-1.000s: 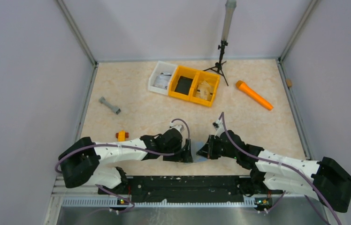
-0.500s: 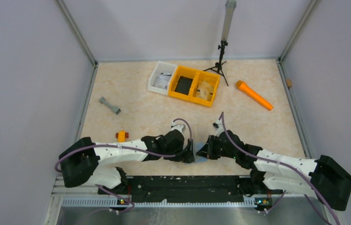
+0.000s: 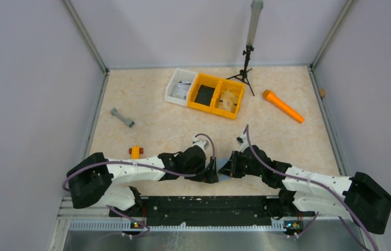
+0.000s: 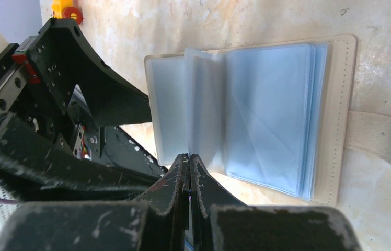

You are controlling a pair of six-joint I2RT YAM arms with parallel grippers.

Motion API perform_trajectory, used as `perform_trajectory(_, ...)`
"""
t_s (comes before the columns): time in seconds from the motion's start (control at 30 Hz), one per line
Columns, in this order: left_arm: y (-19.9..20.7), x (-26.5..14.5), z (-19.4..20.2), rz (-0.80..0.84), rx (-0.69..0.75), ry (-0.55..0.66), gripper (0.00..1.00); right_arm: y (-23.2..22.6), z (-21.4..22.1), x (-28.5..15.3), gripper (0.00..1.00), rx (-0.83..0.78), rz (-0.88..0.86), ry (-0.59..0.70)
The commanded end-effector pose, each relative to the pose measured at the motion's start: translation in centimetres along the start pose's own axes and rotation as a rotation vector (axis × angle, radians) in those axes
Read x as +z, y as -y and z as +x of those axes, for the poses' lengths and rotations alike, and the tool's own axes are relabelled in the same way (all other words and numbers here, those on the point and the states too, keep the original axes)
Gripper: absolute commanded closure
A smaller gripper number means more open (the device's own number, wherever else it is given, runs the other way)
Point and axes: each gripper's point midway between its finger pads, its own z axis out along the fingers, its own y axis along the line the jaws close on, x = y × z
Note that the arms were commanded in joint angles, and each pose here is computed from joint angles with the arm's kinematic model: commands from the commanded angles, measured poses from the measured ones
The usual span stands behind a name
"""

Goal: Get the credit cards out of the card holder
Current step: Remove the credit card from the card holder.

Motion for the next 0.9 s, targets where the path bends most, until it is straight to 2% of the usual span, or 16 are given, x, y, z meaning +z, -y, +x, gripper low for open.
perform_trajectory(0.0, -0.5, 0.0, -0.6, -0.048, -0.029, 0.013, 0.12, -2.4, -2.2, -0.2, 1.00, -0.005, -0.053, 0.062)
perform_trajectory(0.23, -2.8, -0.1, -0.7, -0.060, -0.088, 0.057, 0.45, -0.1, -1.6, -0.4, 1.00, -0.017, 0.013, 0.070)
perform_trajectory(0.37, -3.4, 0.4, 0.1, -0.013, -0.109, 0.033, 0.77, 0.6, -0.9, -0.3, 1.00, 0.002, -0.004, 0.071)
perform_trajectory(0.47, -4.2, 0.9, 0.6, -0.032, -0.107, 0.016, 0.93, 0.9, -0.6, -0.2, 0.99, 0.007, -0.024, 0.081)
perform_trajectory(0.57, -4.4, 1.2, 1.0, -0.038, -0.100, -0.008, 0.99, 0.9, -0.6, -0.3, 0.83, 0.002, -0.045, 0.098)
perform_trajectory(0.67, -4.6, 1.5, 1.5, -0.045, -0.096, -0.029, 1.00, 0.5, -1.0, -0.3, 0.76, 0.006, -0.075, 0.122)
perform_trajectory(0.8, -4.6, 1.6, 1.7, -0.042, -0.090, -0.043, 1.00, 0.2, -1.3, -0.2, 0.77, 0.009, -0.086, 0.136)
perform_trajectory(0.87, -4.5, 1.6, 1.6, -0.037, -0.085, -0.043, 1.00, 0.6, -1.4, -0.1, 0.84, 0.009, -0.065, 0.142)
